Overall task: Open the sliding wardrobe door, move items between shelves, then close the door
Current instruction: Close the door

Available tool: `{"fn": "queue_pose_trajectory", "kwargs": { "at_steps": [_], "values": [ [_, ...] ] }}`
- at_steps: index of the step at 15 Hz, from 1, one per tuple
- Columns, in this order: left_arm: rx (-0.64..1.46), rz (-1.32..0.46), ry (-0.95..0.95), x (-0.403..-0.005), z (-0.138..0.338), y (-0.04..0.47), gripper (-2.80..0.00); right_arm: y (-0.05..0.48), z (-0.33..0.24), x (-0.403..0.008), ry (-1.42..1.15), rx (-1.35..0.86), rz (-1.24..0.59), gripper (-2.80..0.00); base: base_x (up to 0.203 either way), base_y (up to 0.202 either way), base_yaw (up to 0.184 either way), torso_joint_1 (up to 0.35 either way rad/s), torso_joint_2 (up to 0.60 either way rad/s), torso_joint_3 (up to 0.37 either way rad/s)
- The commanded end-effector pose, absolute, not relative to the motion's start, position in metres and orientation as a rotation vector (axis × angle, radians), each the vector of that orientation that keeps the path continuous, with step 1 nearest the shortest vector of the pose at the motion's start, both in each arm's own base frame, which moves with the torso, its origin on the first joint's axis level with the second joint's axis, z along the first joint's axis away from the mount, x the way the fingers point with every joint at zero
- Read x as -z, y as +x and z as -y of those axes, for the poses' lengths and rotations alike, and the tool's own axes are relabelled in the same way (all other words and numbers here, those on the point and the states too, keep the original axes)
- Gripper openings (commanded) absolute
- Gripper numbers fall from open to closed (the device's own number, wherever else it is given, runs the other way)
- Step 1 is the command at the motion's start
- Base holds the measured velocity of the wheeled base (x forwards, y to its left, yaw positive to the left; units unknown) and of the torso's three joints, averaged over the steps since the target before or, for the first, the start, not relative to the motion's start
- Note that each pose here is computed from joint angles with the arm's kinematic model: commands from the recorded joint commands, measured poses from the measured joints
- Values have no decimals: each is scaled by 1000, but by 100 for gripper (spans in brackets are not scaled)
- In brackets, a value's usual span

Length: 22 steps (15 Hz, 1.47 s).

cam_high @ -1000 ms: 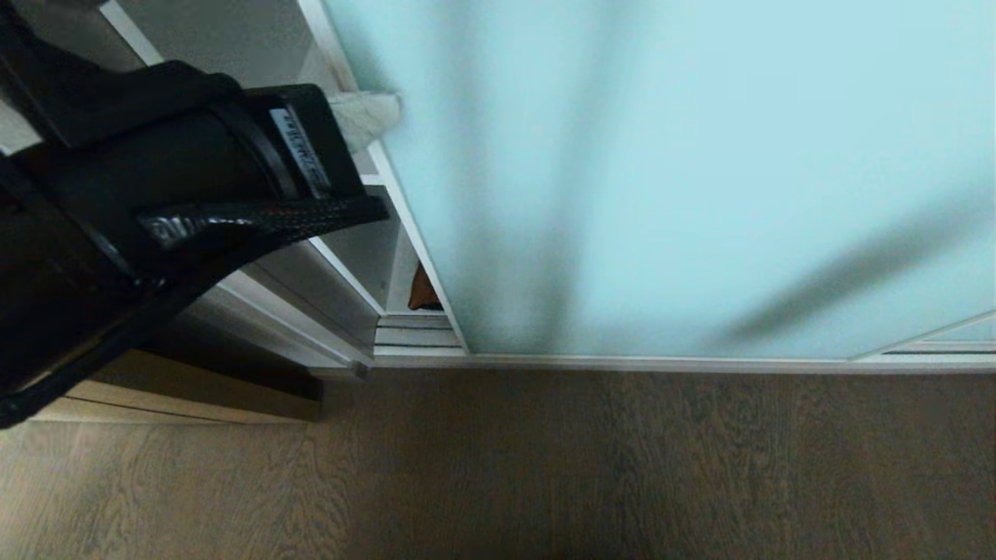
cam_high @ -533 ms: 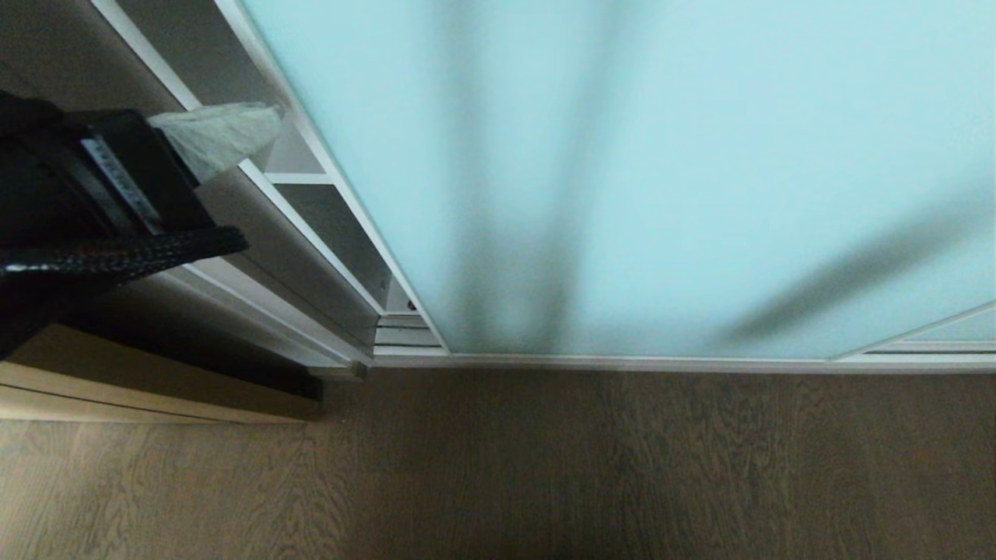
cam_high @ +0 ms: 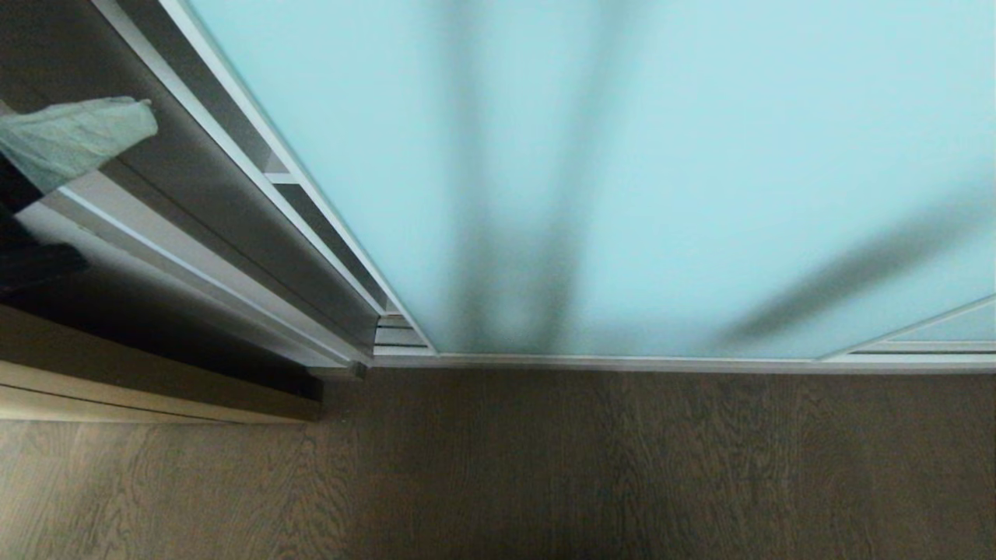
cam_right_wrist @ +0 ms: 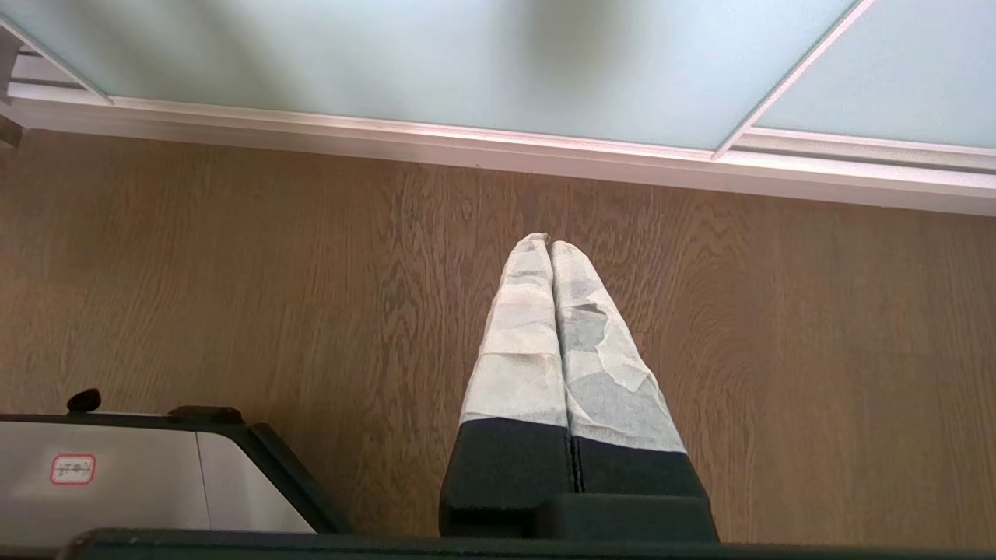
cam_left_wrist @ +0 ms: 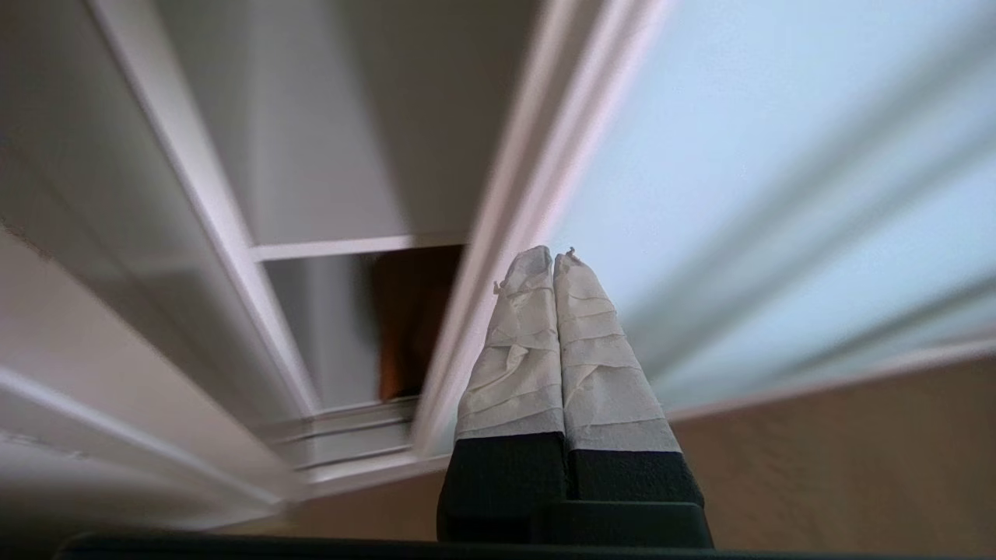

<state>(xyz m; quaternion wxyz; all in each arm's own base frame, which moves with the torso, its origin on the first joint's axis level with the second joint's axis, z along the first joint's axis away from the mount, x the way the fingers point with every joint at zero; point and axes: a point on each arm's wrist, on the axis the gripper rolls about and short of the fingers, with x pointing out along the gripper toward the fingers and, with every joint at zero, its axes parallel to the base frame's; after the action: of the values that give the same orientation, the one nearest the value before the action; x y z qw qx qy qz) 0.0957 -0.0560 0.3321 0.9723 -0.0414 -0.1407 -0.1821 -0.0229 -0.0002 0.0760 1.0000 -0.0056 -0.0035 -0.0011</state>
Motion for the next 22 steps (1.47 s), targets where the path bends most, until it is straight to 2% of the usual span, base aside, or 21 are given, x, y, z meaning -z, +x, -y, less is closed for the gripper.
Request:
{"fn": "queue_pose_trajectory", "kwargs": {
  "at_steps": [1, 4, 8, 14, 22],
  "values": [
    [418, 319, -93, -341, 45, 77, -280, -23, 0, -76, -12, 2, 8, -280, 0, 0, 0, 0, 0, 0],
    [576, 287, -79, -340, 44, 68, -280, -23, 0, -76, -12, 2, 9, -280, 0, 0, 0, 0, 0, 0],
    [669, 150, -159, -334, 66, 100, -280, -23, 0, -76, -12, 2, 8, -280, 0, 0, 0, 0, 0, 0],
    [579, 134, -169, -328, 82, 154, -280, -23, 0, -76, -12, 2, 9, -280, 0, 0, 0, 0, 0, 0],
    [374, 208, -113, -332, 57, 168, -280, -23, 0, -76, -12, 2, 9, -280, 0, 0, 0, 0, 0, 0]
  ]
}}
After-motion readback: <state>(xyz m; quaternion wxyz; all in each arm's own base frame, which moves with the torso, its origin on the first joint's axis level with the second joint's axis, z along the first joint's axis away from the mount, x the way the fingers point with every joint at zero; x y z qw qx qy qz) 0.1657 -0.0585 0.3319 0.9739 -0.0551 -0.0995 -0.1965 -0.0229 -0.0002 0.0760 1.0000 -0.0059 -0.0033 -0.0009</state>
